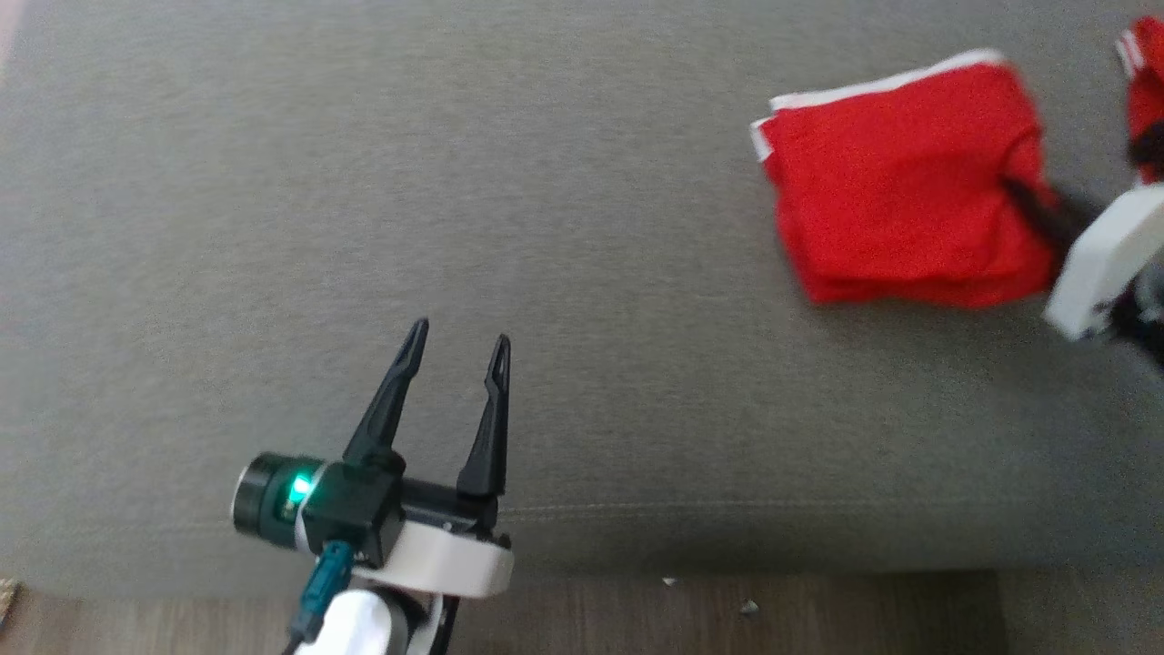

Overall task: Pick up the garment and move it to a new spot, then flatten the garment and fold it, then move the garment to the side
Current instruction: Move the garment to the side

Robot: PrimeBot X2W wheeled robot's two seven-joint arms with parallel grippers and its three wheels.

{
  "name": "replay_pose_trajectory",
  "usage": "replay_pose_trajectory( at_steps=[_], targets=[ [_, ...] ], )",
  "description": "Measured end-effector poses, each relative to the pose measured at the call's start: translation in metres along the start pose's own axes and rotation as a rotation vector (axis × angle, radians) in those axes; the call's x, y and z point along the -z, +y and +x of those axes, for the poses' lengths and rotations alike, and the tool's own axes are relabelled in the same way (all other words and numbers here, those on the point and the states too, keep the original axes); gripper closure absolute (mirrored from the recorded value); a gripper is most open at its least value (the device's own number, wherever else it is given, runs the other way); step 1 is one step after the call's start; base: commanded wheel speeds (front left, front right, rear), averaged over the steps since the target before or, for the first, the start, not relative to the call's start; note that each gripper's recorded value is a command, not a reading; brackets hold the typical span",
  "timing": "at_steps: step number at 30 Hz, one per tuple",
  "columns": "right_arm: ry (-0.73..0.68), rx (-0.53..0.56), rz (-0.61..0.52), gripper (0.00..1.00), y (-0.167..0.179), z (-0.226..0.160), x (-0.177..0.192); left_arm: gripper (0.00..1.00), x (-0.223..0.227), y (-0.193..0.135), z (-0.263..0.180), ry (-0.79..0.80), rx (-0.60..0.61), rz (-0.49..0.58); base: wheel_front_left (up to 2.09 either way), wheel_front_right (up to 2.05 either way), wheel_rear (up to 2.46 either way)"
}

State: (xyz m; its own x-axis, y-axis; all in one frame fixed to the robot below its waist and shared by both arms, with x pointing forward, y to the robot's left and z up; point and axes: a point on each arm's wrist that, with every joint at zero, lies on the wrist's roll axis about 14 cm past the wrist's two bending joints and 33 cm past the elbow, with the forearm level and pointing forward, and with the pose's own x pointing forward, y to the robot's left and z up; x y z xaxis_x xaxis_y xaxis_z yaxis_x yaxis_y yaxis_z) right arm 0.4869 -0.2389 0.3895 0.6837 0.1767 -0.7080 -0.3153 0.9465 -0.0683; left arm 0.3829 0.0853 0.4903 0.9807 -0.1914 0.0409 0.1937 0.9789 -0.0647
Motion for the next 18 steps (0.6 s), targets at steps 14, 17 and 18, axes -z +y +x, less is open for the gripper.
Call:
replay_pose_trajectory(
  at_steps=[14, 17, 18],
  targets=[
    [0.026, 0.305, -0.108, 1.00, -0.129, -0.061, -0.006, 0.00, 0.019, -0.031, 0.041, 0.009, 0.132, -0.039, 0.00, 0.00, 0.00],
    [0.014, 0.340, -0.130, 1.00, -0.139, -0.061, -0.016, 0.00, 0.022, -0.030, 0.044, 0.013, 0.131, -0.040, 0.00, 0.00, 0.00],
    [0.012, 0.361, -0.155, 1.00, -0.144, -0.062, -0.019, 0.00, 0.022, -0.030, 0.045, 0.012, 0.132, -0.037, 0.00, 0.00, 0.00]
  ],
)
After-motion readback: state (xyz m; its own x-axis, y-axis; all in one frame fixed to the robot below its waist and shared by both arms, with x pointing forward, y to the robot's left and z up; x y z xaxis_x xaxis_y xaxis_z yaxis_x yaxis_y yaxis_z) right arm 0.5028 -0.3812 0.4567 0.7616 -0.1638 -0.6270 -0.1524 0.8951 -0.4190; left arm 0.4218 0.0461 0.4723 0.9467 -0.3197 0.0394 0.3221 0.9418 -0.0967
